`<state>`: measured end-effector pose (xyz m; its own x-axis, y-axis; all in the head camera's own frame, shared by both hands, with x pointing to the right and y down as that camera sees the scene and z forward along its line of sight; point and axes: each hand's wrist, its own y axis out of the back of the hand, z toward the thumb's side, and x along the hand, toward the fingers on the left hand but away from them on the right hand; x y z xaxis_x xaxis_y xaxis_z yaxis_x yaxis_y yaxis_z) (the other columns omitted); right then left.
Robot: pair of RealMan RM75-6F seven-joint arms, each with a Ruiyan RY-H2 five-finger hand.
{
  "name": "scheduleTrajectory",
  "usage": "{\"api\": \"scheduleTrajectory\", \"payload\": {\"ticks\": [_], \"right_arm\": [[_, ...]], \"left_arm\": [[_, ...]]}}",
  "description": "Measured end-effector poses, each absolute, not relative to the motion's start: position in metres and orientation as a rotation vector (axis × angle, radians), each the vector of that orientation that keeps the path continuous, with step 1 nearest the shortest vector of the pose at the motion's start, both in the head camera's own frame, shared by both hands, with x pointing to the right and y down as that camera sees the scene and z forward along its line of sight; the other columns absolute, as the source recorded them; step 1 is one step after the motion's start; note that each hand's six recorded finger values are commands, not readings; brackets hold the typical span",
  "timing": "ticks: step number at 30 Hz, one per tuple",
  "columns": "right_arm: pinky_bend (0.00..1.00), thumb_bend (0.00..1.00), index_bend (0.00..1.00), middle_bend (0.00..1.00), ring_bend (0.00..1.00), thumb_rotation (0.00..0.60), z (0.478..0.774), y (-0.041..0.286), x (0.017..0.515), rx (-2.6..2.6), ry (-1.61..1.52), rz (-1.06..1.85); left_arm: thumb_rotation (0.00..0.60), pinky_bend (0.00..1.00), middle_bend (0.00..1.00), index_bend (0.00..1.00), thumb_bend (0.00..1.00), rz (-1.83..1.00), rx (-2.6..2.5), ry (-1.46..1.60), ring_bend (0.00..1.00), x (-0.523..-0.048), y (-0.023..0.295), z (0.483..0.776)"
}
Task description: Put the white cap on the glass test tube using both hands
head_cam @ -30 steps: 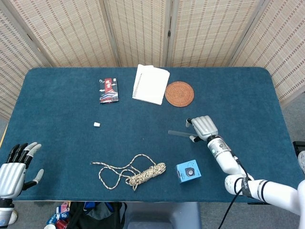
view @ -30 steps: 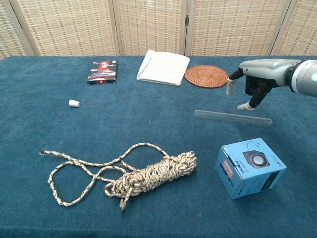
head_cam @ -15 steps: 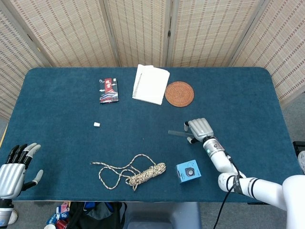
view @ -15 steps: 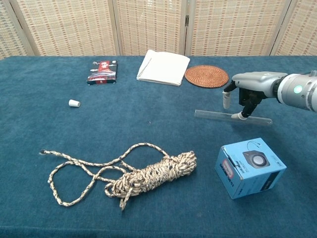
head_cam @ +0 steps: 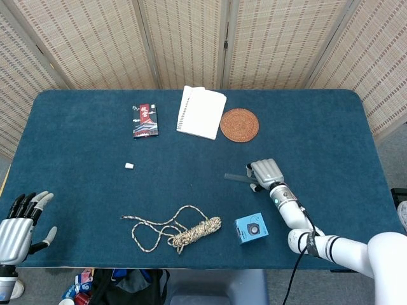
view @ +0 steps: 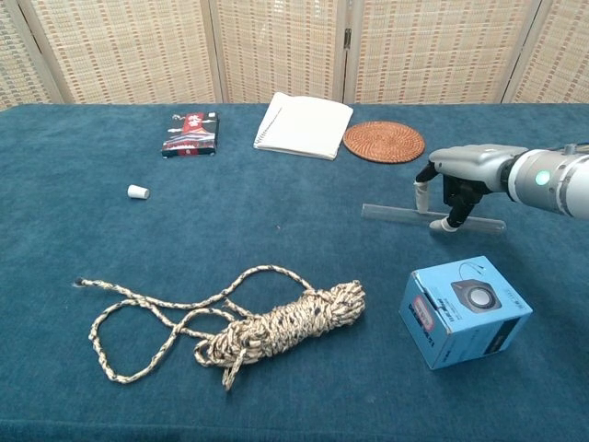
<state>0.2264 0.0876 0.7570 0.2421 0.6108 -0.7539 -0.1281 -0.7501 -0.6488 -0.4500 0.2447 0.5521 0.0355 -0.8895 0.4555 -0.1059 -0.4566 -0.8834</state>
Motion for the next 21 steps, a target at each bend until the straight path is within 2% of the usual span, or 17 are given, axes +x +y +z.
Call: {"api": "scheduleTrajectory", "payload": {"ticks": [13, 21], "right_arm": [[1.00, 0.30, 0.48, 1.00, 1.00, 0.600, 0.7604, 0.0869, 0.2251, -1.895, -0.436, 1.566], [1.00, 0.36, 0.57, 1.00, 1.00, 0.600, 0.7616, 0.0854, 0.2212, -1.884, -0.442, 1.553]], "left_arm": [[0.600, 0.03, 0.14, 0.13, 0.33, -1.496, -1.644, 1.022, 0.08, -0.4522, 0.2456, 0.5529], [0.600, 0.03, 0.14, 0.13, 0.33, -1.500, -1.640, 1.023, 0.08, -0.4545, 0.2461, 0.5529]]}}
